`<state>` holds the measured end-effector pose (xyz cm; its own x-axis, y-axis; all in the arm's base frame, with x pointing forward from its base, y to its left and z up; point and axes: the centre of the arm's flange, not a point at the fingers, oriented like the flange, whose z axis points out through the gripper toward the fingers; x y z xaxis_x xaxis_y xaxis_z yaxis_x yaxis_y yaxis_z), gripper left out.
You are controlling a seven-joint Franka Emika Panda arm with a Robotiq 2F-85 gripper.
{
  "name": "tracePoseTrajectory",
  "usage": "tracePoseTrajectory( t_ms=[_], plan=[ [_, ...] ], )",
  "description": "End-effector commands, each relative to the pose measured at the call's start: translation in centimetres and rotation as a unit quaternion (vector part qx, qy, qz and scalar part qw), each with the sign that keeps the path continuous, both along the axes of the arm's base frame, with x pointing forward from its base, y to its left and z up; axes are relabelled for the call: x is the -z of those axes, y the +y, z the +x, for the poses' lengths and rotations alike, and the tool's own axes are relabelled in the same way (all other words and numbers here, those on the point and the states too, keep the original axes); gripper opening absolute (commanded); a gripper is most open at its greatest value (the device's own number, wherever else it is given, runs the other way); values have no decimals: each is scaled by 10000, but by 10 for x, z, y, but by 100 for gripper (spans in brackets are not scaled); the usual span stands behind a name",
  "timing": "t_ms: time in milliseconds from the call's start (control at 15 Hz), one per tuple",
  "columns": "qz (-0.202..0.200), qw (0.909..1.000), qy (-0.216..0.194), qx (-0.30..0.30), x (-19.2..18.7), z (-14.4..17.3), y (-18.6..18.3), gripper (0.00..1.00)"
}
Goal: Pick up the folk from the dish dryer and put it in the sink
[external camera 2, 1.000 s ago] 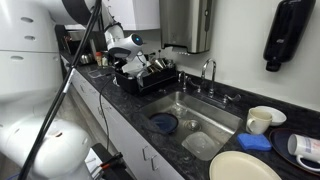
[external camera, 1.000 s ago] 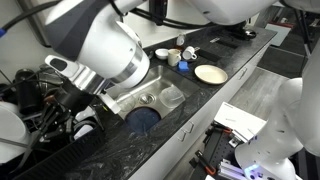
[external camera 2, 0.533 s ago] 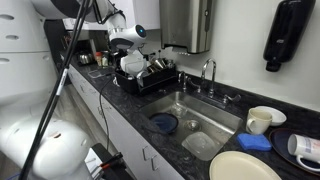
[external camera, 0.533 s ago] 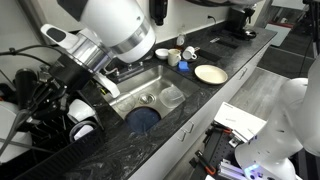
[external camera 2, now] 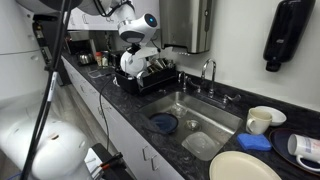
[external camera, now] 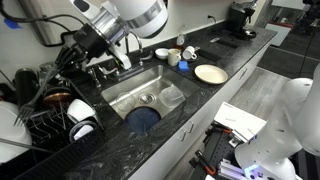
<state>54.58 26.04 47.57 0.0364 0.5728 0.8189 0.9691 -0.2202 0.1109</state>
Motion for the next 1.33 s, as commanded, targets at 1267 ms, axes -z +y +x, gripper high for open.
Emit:
tracePoseTrajectory(
  t_ms=[1267],
  plan=[
    [-2496,9359,389,2457,55,-31,-174,1]
  ],
)
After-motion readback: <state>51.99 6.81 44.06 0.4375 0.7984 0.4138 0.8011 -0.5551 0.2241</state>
